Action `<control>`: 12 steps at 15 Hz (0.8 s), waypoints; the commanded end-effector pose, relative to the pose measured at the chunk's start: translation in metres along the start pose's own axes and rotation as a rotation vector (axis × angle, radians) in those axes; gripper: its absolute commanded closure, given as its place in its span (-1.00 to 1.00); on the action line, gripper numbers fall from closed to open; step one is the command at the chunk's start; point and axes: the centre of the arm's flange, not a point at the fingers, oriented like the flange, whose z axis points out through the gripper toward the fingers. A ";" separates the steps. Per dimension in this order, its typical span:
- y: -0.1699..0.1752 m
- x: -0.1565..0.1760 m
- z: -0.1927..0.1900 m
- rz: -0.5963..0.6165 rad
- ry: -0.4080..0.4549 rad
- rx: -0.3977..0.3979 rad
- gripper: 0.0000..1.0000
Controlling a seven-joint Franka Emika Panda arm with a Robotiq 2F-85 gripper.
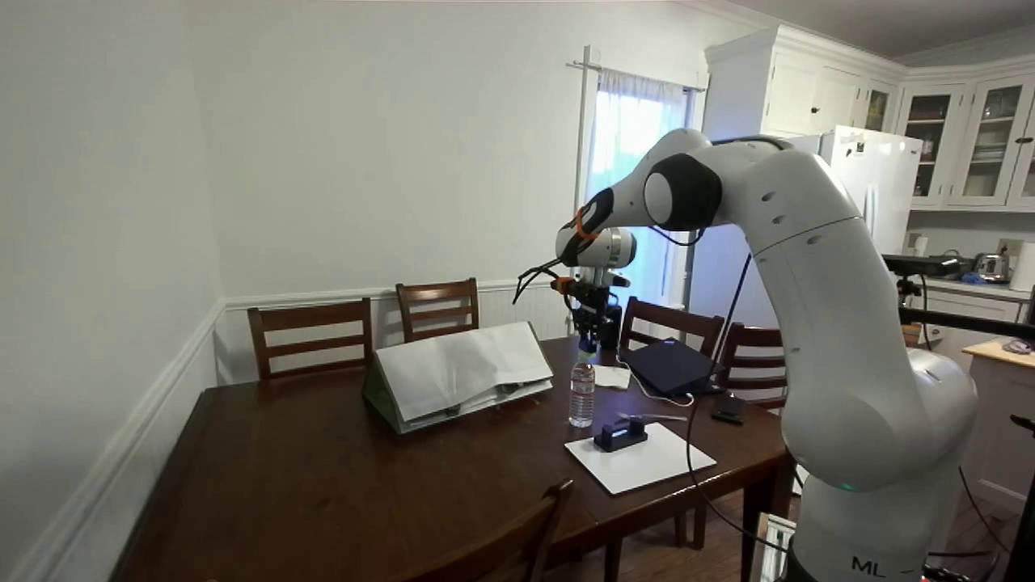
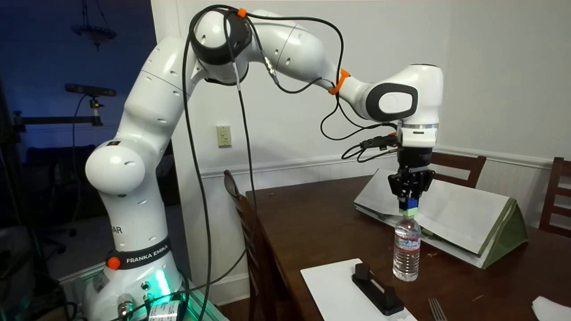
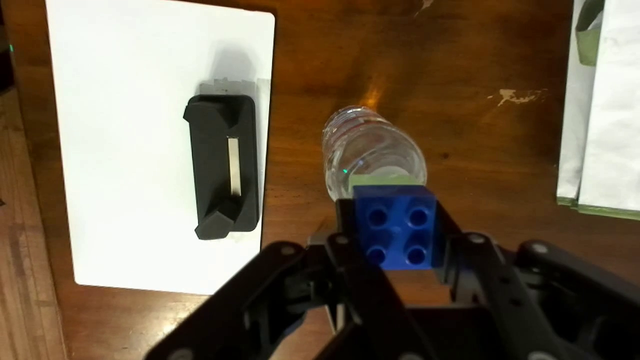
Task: Pick up the lego blocks and put them on the water bottle
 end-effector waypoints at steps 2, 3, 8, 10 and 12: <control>-0.008 0.001 0.000 0.026 -0.005 0.007 0.09; -0.008 0.001 -0.001 0.027 -0.005 0.006 -0.26; -0.007 0.002 -0.001 0.030 -0.002 0.001 -0.94; -0.007 0.002 -0.002 0.031 0.000 -0.001 -1.00; -0.007 0.001 -0.002 0.031 0.001 -0.003 -1.00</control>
